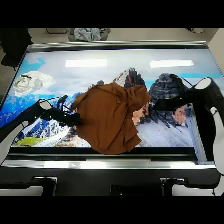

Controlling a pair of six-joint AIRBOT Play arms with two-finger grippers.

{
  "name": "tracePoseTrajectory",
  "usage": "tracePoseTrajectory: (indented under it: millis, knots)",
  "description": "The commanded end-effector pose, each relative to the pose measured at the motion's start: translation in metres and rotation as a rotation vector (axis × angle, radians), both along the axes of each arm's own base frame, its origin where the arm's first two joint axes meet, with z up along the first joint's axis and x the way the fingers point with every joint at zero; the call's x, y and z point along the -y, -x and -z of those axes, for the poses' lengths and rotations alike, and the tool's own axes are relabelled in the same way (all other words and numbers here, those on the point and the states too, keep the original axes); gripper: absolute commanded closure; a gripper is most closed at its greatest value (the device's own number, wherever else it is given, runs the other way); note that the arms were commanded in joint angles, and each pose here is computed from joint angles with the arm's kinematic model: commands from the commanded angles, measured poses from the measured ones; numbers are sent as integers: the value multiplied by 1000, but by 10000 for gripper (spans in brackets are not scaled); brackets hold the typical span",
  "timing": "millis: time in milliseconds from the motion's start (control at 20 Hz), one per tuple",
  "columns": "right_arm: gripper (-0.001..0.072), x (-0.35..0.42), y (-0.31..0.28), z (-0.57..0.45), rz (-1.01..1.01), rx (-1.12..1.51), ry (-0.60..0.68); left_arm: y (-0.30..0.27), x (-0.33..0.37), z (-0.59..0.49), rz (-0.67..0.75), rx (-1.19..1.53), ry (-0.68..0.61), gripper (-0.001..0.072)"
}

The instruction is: Fold the shirts.

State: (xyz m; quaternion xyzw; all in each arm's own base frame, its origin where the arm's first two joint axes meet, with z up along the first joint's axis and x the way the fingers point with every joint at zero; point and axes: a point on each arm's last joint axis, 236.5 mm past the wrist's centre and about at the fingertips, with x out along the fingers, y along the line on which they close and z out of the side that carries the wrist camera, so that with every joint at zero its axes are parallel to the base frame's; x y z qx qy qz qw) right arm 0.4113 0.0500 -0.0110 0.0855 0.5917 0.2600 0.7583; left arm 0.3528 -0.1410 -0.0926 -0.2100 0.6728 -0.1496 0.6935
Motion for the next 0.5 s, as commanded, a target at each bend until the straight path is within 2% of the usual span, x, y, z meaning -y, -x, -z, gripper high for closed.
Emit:
tracePoseTrajectory:
  millis: [0,450]
  knots:
    - [2,-37,-24,16,-7,81,-17,-6,1,0,-13,27,-7,680]
    - [5,-108,-76,43,3,272,9,-5,1,0,-9,21,-5,679]
